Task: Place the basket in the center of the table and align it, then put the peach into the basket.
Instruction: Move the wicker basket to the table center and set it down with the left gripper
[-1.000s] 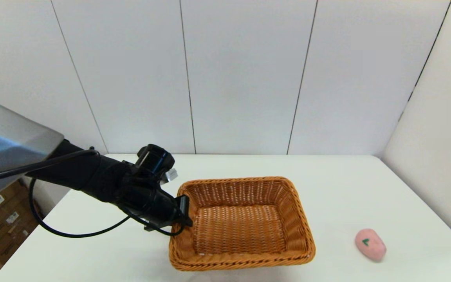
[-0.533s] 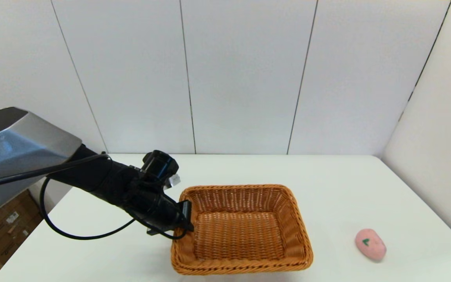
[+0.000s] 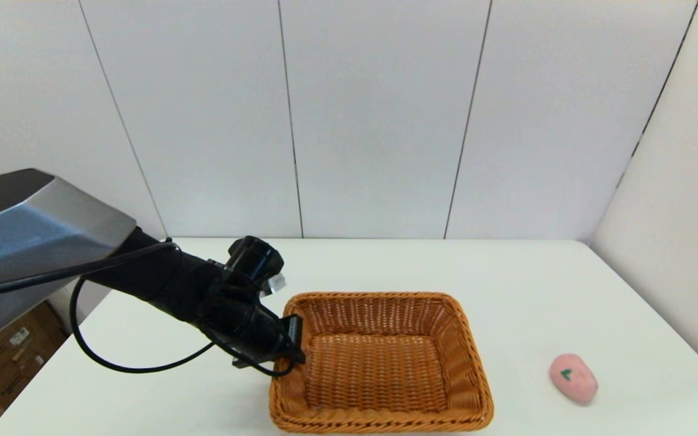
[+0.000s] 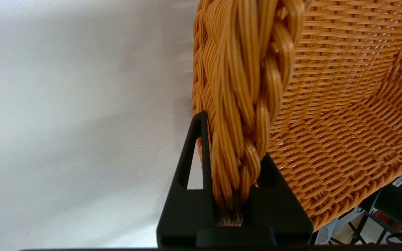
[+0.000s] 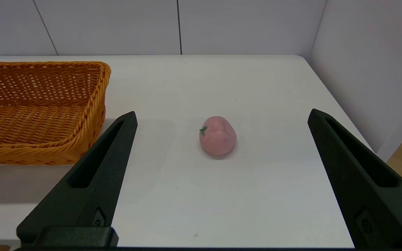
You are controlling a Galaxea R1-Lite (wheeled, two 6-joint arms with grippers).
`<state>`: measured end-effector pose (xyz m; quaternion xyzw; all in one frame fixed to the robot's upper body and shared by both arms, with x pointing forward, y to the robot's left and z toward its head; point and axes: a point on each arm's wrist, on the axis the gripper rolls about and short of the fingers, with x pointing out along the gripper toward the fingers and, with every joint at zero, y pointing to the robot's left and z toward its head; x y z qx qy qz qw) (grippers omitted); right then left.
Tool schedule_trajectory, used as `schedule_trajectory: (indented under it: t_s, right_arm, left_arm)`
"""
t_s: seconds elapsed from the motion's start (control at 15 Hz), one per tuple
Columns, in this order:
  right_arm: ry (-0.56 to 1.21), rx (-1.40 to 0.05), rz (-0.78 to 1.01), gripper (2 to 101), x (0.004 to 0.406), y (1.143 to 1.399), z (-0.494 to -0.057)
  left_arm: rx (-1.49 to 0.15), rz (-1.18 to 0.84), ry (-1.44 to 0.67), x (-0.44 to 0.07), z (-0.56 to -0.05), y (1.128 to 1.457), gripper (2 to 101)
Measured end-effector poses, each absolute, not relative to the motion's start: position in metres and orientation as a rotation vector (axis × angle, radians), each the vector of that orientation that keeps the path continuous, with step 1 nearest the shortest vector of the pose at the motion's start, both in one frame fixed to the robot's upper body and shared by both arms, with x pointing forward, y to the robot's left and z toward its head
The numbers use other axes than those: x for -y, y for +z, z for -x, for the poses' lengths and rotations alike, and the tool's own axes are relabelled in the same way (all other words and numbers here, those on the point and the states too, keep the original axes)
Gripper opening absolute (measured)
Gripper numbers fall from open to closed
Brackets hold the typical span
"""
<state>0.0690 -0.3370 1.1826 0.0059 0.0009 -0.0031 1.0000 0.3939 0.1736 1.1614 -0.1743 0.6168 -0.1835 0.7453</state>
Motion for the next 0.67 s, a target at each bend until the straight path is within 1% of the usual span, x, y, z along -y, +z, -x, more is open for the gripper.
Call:
schedule_trajectory:
  t_s: [0.67]
  right_arm:
    - [-0.007,-0.002,-0.012,97.1,0.3370,1.1826,-0.0690]
  left_arm:
    - [-1.357,0.392,-0.380,-0.1729,-0.3978,1.1574,14.3]
